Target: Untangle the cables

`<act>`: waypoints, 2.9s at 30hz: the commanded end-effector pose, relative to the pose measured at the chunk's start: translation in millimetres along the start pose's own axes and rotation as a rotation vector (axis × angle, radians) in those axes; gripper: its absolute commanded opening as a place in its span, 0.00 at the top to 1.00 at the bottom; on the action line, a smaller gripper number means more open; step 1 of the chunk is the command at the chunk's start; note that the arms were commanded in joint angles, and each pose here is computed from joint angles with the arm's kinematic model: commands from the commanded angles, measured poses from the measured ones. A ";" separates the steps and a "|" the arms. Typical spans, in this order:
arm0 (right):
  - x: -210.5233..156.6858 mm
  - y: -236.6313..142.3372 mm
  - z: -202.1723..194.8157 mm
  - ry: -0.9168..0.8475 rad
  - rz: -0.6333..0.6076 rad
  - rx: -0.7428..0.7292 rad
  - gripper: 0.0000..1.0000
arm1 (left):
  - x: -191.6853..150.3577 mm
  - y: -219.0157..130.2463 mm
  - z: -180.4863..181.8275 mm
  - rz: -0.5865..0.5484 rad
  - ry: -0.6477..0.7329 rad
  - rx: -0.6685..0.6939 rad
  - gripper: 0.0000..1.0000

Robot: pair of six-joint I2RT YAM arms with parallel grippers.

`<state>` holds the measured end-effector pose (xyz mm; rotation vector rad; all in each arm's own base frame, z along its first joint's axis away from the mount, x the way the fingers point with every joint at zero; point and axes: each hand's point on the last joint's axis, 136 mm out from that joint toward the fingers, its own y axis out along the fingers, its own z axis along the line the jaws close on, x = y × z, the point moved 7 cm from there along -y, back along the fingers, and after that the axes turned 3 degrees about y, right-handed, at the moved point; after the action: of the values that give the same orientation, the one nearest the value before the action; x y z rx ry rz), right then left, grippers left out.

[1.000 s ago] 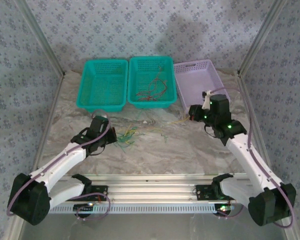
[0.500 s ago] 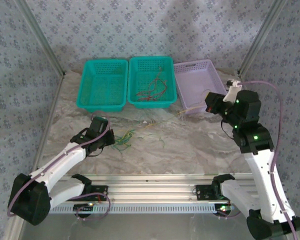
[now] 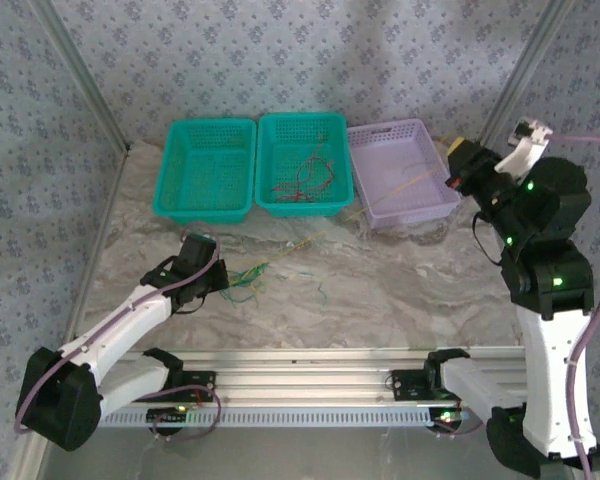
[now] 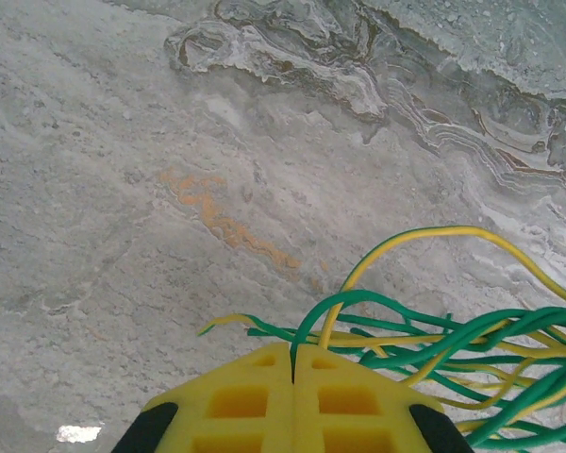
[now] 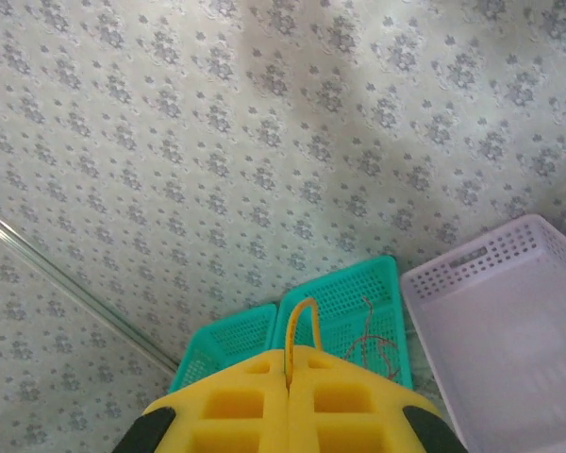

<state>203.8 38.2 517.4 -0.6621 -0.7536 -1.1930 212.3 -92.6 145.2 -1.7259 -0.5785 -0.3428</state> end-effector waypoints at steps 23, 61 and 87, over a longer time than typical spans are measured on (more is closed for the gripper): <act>-108.9 99.2 27.1 -0.150 0.493 0.137 1.00 | 25.8 -12.9 -52.3 -0.110 0.030 -0.151 1.00; -327.6 86.5 26.3 -0.181 0.933 0.211 0.48 | 40.0 -61.9 -89.1 -0.218 0.049 -0.257 1.00; -400.7 127.0 -1.2 -0.097 1.005 0.016 0.70 | 37.9 -67.9 -98.8 -0.223 0.063 -0.278 1.00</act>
<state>241.9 293.0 187.1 -0.9339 -0.4115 -0.1771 212.5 -167.2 228.1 -1.8957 -0.6658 -0.6359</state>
